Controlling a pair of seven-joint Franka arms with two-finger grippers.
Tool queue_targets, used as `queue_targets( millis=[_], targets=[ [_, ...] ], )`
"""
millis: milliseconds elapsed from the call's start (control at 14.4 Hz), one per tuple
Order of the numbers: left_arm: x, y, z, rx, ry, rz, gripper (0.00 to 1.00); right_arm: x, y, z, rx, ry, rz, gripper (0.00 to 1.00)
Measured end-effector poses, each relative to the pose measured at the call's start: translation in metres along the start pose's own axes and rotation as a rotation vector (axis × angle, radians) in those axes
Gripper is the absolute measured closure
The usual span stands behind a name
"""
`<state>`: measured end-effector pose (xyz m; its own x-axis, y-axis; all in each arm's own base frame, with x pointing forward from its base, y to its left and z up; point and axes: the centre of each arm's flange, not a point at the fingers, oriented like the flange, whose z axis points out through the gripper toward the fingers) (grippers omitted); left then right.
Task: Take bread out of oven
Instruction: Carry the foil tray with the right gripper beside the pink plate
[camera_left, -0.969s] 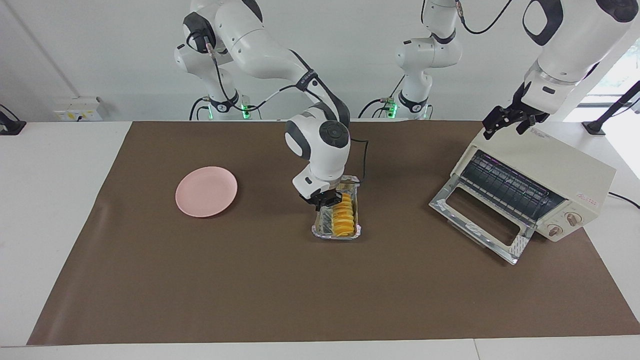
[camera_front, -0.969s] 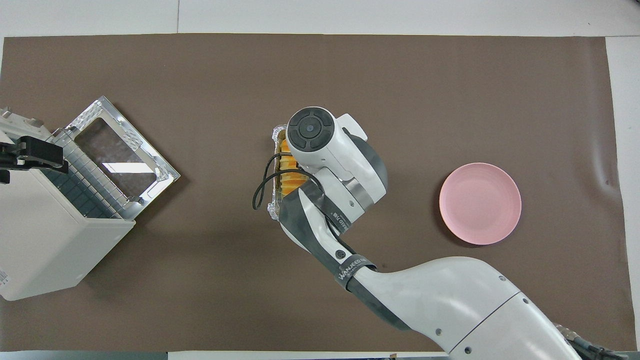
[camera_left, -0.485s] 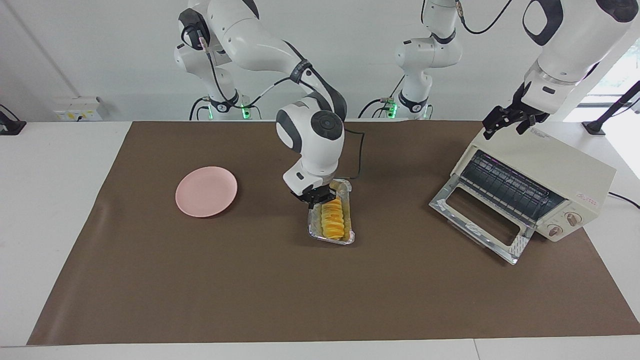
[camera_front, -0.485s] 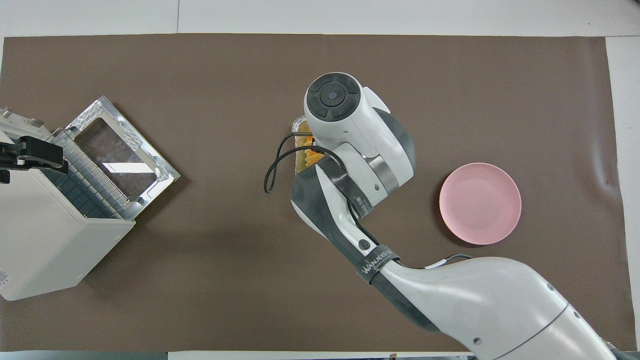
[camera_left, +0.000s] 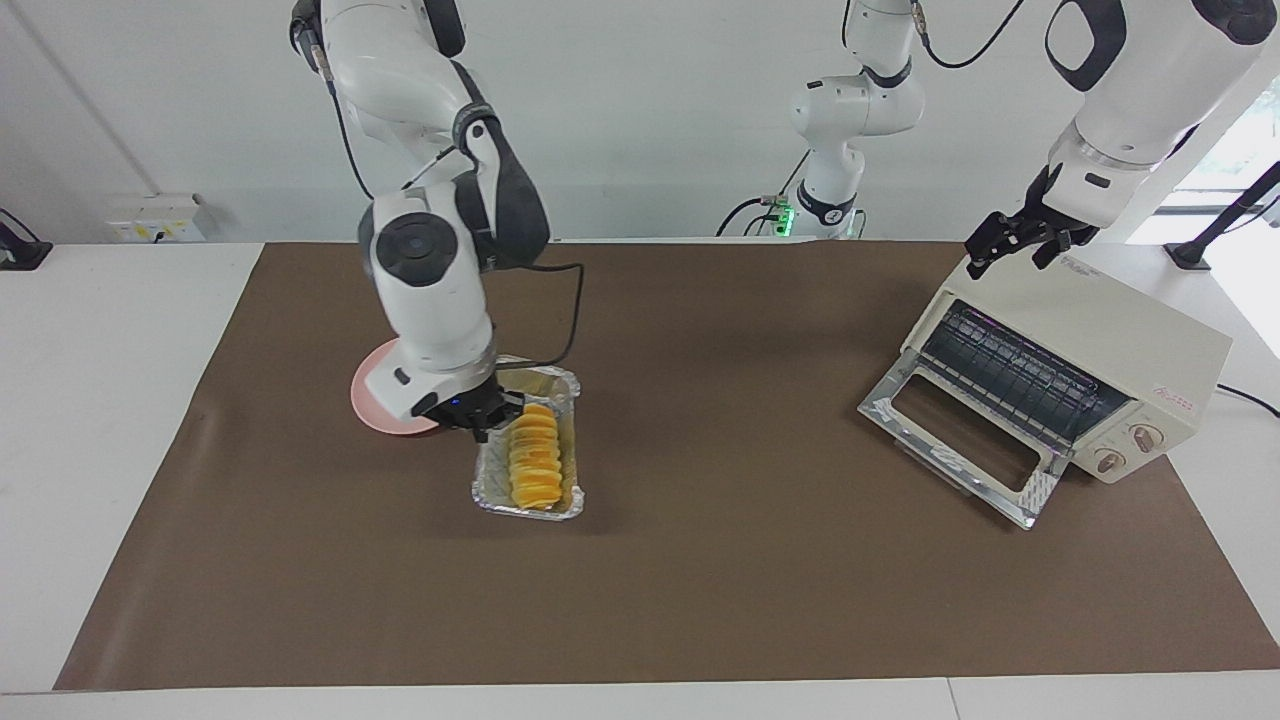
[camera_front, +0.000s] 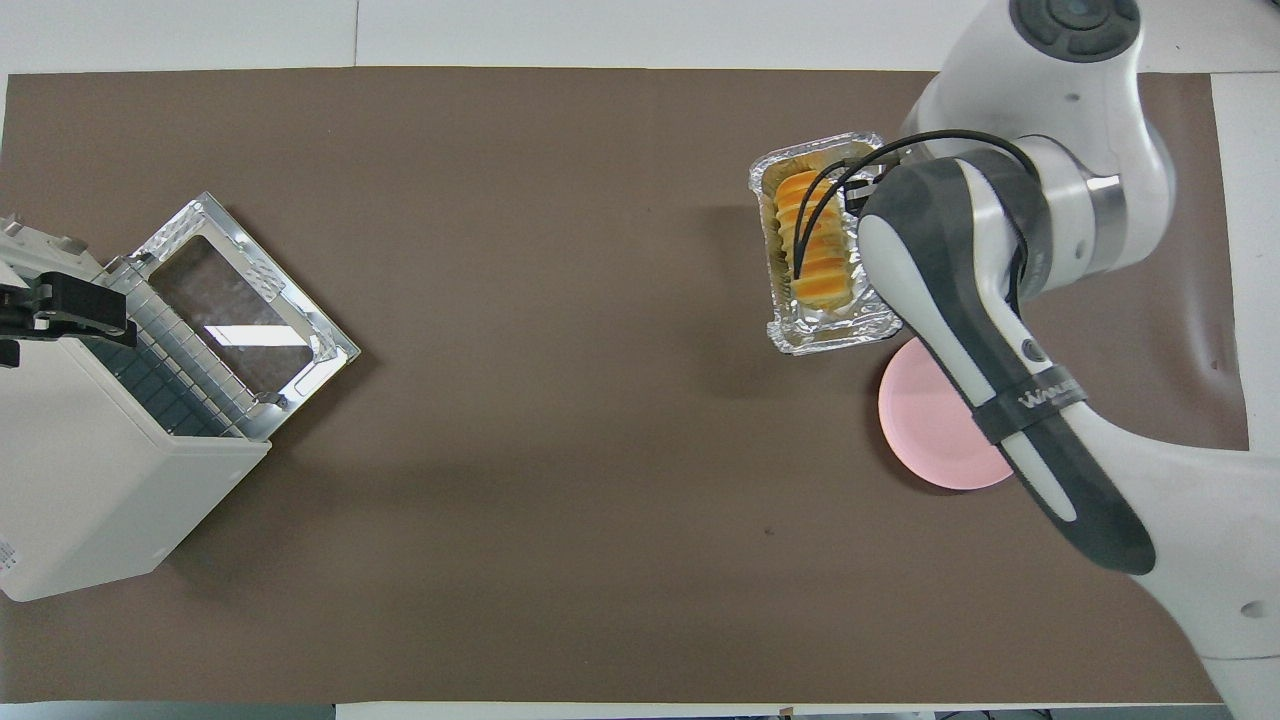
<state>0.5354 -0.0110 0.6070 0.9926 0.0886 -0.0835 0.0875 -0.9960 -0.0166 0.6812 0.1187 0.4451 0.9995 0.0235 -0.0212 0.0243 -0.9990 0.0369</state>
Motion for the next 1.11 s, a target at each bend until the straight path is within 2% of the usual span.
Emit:
queue_targets(
  millis=[277, 554, 762, 900, 1108],
  targets=[
    [0.0, 0.0, 0.0, 0.0, 0.0, 0.001, 0.0, 0.015, 0.084, 0.037, 0.013, 0.032, -0.062, 0.99],
    [0.0, 0.0, 0.0, 0.0, 0.0, 0.005, 0.0, 0.023, 0.119, 0.065, 0.014, 0.057, -0.105, 0.99],
    [0.0, 0.0, 0.0, 0.0, 0.001, 0.016, 0.0, 0.021, 0.122, 0.082, 0.015, 0.073, -0.112, 0.99],
    [0.0, 0.0, 0.0, 0.0, 0.001, 0.044, 0.0, 0.018, 0.119, 0.092, 0.018, 0.067, -0.117, 0.85],
    [0.0, 0.0, 0.0, 0.0, 0.001, 0.073, 0.0, 0.008, 0.118, 0.094, 0.018, 0.005, -0.121, 0.49]
  ],
)
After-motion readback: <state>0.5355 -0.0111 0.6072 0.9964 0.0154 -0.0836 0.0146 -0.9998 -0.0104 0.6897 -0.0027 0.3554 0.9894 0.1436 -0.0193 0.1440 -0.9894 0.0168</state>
